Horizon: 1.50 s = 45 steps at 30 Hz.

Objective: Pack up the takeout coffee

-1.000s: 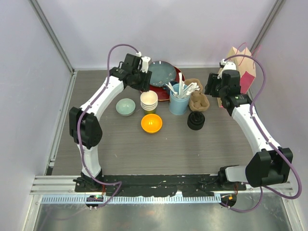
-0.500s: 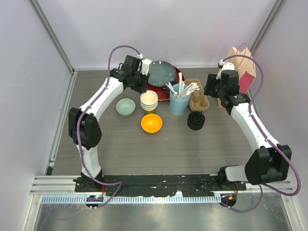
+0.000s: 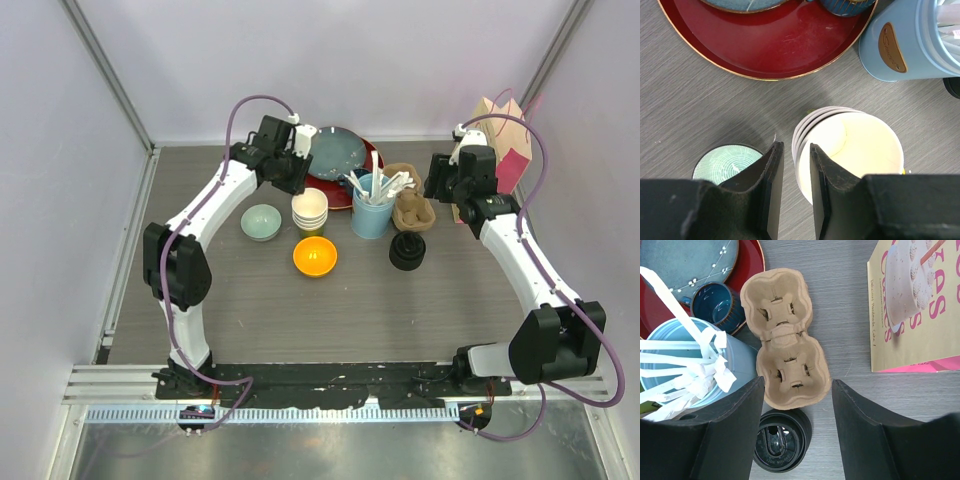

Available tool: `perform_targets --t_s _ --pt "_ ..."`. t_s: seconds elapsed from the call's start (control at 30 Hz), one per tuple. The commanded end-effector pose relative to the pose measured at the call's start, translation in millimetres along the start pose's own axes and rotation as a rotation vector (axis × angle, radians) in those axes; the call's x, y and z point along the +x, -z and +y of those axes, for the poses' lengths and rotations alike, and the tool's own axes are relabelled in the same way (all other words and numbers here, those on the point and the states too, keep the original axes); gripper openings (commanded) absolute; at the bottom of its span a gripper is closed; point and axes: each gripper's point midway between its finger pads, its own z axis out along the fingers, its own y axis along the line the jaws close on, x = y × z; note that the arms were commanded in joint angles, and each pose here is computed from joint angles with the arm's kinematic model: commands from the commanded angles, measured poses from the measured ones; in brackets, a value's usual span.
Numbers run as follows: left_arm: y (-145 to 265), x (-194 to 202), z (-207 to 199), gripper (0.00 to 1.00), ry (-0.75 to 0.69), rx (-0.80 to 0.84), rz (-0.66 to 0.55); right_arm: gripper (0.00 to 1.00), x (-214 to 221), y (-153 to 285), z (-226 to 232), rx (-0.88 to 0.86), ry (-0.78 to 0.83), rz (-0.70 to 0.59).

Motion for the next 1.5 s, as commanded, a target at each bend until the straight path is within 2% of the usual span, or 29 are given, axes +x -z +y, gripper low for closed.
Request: perform_targets --t_s 0.0,0.4,0.53,0.67,0.83,1.47 --pt "2.6 -3.5 -7.2 0.31 -0.026 0.032 -0.002 0.62 -10.0 0.7 5.2 -0.021 0.009 -0.035" --pt "1.0 -0.4 -6.0 0.23 -0.046 0.031 0.007 0.62 -8.1 -0.1 5.1 -0.022 0.013 -0.031" --pt "1.4 -1.0 -5.1 0.16 -0.049 0.027 0.010 0.62 -7.1 0.3 5.8 -0.026 0.011 -0.030" --pt "0.4 1.8 -3.7 0.13 -0.055 0.021 0.018 0.62 -6.9 1.1 5.7 -0.024 0.013 -0.030" --pt "-0.1 4.7 -4.0 0.00 -0.060 0.022 0.032 0.62 -8.5 3.3 7.3 -0.030 0.014 -0.037" --pt "42.3 -30.1 -21.8 0.00 0.057 0.065 -0.074 0.62 -14.9 12.4 11.1 -0.036 0.025 -0.057"
